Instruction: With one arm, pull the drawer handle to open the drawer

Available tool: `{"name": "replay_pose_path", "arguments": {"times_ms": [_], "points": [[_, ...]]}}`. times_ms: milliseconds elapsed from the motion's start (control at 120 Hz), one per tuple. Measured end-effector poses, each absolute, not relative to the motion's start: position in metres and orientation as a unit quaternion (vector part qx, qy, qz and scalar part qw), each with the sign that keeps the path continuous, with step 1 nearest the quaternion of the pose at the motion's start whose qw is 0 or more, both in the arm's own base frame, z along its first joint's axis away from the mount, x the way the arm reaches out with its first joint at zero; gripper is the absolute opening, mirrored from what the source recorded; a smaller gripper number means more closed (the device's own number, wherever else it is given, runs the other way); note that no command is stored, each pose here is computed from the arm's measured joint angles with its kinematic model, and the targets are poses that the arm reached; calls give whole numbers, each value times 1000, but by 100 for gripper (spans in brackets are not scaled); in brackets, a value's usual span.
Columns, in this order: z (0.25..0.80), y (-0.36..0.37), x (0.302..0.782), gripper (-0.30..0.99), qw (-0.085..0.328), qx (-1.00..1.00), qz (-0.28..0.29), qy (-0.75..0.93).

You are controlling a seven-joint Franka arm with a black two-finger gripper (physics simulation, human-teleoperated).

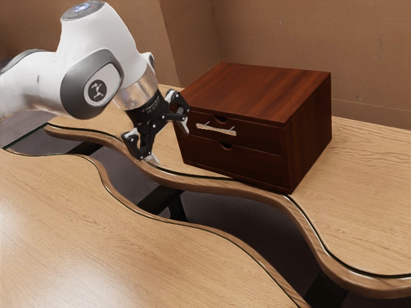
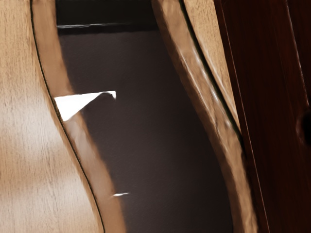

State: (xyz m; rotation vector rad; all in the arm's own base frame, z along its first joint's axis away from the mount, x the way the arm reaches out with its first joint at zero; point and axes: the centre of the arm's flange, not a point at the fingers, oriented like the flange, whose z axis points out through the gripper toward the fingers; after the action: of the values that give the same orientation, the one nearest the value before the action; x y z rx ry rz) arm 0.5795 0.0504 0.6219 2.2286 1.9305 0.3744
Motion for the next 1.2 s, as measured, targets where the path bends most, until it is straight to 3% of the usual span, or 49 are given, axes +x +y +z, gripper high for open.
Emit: {"name": "replay_pose_path", "arguments": {"times_ms": [425, 800, 1000, 1200], "points": [[595, 58, 637, 69, 123, 684, 162, 700], [572, 65, 669, 69, 130, 655, 166, 726], [569, 67, 671, 45, 131, 650, 167, 729], [568, 80, 689, 38, 134, 643, 179, 732]]}}
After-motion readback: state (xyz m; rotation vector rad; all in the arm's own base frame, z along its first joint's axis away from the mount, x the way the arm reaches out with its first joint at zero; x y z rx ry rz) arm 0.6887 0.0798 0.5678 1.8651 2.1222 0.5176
